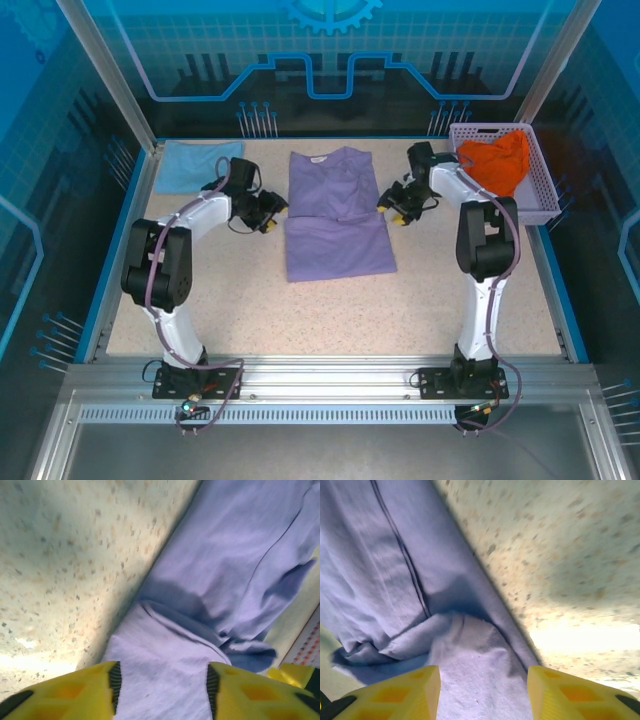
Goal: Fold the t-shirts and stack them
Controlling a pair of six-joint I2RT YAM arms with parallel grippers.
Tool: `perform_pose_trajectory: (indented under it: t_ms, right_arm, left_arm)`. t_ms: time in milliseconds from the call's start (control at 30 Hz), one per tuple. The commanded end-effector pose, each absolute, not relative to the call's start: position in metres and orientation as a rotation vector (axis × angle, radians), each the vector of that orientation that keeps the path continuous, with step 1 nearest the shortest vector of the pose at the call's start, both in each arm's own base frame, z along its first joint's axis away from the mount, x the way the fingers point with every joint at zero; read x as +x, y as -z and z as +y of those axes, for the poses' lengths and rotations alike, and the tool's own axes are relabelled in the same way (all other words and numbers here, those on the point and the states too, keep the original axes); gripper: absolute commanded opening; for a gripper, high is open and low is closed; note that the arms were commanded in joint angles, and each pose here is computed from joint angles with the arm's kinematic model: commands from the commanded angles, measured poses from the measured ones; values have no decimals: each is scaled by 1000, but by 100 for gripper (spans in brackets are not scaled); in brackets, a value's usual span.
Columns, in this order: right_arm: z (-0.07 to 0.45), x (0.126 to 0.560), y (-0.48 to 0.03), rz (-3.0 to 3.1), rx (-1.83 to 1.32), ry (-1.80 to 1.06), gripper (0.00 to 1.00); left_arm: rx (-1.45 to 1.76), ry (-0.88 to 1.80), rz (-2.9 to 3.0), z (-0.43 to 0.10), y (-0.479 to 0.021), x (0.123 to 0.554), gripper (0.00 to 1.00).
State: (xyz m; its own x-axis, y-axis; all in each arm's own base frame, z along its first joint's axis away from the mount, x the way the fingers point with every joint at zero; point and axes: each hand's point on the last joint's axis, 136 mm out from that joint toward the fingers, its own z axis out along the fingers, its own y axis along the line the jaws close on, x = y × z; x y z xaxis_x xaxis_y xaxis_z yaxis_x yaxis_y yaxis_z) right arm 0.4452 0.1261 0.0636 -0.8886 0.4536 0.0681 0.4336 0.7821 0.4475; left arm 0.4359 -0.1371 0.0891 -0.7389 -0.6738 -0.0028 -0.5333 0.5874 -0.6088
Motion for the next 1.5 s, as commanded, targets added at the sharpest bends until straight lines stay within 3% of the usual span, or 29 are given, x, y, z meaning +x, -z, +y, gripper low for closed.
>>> perform_pose_trajectory:
  t_ms: [0,67,167,333,467,633,800,1033,1167,1300,1367,1467]
  right_arm:
    - [110,436,-106,2840,743,-722,51]
    - [109,419,-114,2802,727,-724,51]
    - [121,383,-110,2770,684,-756,45]
    - [171,341,-85,2821,510,-824,21]
    - [190,330,-59,2897,462,-783,19]
    - [190,312,-29,2972,500,-723,19]
    - [184,284,-18,3019,479,-649,20]
    - [171,219,1,3091,535,-623,21]
    - [163,200,-12,3047,516,-615,30]
    - [156,209,-61,2945,455,-592,39]
    - [151,224,-85,2869,438,-552,47]
    - [151,254,-106,2784,441,-552,46]
  left_arm:
    - [-893,838,2509,-131,-139,437,57]
    - [-827,817,2507,-138,-150,425,57]
    - [-694,845,2547,-169,-150,397,49]
    - [-367,870,2695,-244,-128,349,37]
    - [-264,844,2773,-270,-98,334,35]
    - [-269,593,2890,-247,-39,314,33]
    - [-298,559,2983,-232,-3,273,33]
    - [-266,524,3053,-225,7,207,33]
    - [-291,580,3048,-222,-6,184,35]
    - [-217,541,2935,-214,-63,205,44]
    - [-206,555,2853,-211,-93,227,39]
    - [-236,580,2772,-205,-116,263,29]
